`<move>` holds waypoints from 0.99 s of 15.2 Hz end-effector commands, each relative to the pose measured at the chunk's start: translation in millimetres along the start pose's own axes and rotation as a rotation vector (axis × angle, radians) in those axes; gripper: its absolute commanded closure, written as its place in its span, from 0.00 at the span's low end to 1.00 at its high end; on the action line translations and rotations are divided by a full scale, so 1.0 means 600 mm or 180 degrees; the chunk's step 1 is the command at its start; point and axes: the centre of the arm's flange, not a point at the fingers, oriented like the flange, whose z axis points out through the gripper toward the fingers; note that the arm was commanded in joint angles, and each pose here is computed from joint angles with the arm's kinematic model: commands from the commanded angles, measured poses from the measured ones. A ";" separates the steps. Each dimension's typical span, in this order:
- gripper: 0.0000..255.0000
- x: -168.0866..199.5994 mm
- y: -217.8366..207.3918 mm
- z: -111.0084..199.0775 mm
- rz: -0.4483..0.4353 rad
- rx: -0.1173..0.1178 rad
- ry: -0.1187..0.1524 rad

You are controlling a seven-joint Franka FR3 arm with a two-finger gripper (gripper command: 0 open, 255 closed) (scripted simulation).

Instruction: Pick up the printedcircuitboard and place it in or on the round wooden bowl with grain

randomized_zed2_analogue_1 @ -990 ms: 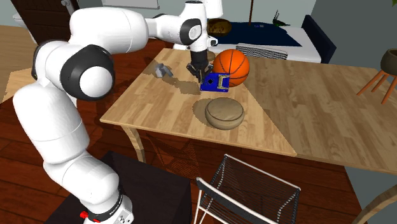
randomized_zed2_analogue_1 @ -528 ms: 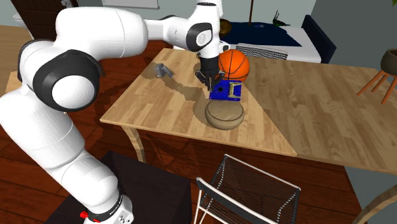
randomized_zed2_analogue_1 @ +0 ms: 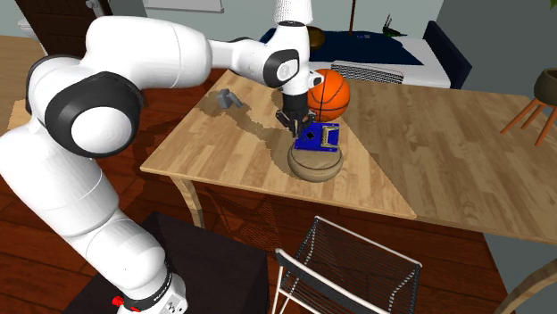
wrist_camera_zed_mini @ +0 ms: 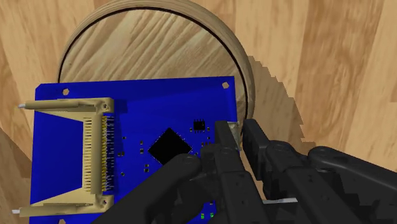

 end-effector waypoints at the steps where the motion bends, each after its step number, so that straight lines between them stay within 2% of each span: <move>1: 1.00 0.000 -0.002 0.017 0.0000 -0.0001 0.0002; 8: 1.00 -0.003 -0.008 0.085 0.0000 -0.0001 0.0002; 15: 1.00 -0.003 -0.008 0.085 0.0000 -0.0001 0.0002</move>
